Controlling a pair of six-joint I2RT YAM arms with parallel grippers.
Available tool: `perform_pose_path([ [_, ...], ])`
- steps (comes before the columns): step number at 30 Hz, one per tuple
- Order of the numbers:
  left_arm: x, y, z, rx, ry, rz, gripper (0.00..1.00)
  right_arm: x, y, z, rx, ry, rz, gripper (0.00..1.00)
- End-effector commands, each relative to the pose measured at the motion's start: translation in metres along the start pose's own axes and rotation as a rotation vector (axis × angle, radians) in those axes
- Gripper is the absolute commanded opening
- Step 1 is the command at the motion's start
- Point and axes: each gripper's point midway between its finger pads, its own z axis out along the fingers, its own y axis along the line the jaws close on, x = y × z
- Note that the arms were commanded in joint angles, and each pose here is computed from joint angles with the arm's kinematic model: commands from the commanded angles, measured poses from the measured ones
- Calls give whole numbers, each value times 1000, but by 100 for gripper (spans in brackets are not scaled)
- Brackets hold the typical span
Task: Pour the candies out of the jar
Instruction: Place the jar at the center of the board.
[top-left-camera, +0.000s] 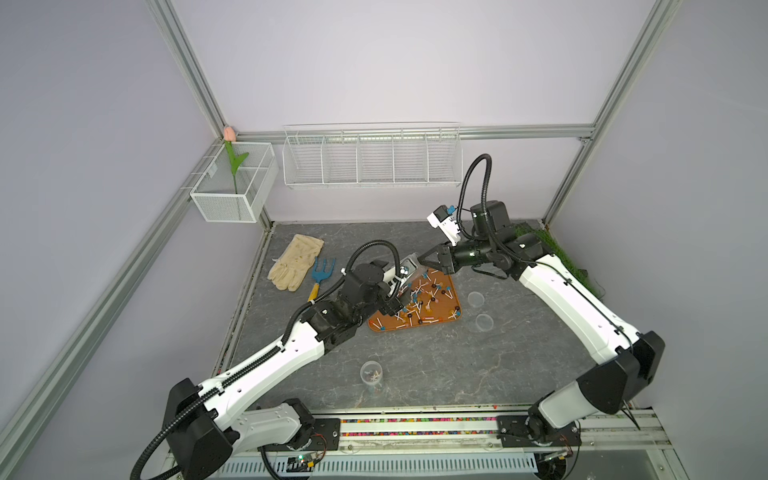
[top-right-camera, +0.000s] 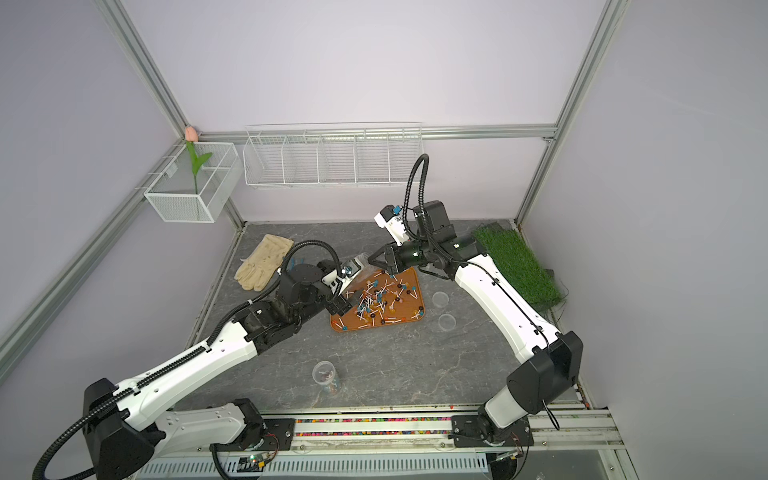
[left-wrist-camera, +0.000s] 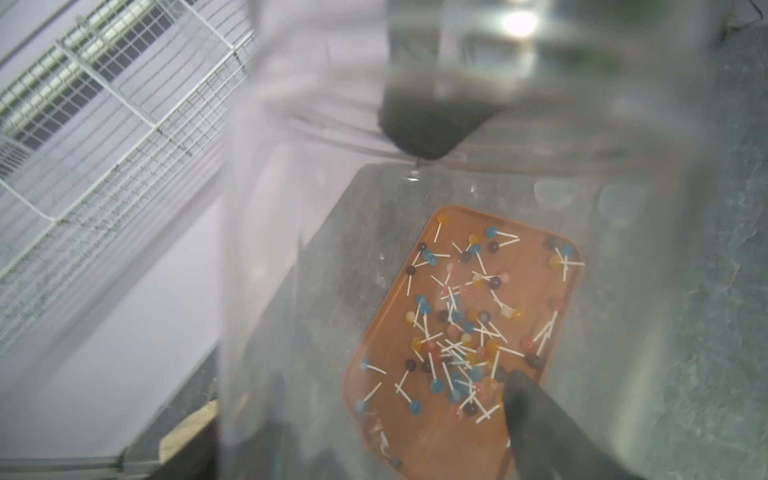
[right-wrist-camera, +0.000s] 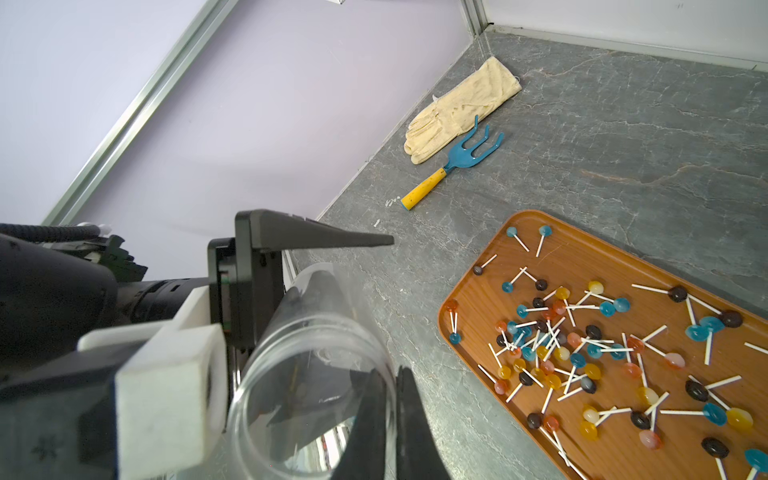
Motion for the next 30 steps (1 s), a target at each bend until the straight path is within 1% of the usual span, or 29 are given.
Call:
perform_pose_path([
  [1,-27,8,-4,-28,-96,-31,99,5,7,5,-16,19,-13,7],
  [6,-31,17,-13,-63,-120,-60,99,8,-4,5,32,30,-9,7],
  [12,-38,21,-30,-75,-187,-97,99,8,-25,3,93,34,14,7],
  [15,-39,23,-37,-75,-196,-107,99,5,-49,-12,191,28,32,7],
  [18,-34,23,-40,-82,-192,-119,99,9,-91,-34,363,30,69,7],
  [20,-30,24,-40,-94,-185,-133,99,24,-129,-53,542,79,96,7],
  [23,-24,25,-40,-106,-174,-152,99,50,-177,-75,725,178,151,7],
  [30,-22,24,-40,-102,-173,-174,99,83,-248,-96,895,266,255,7],
])
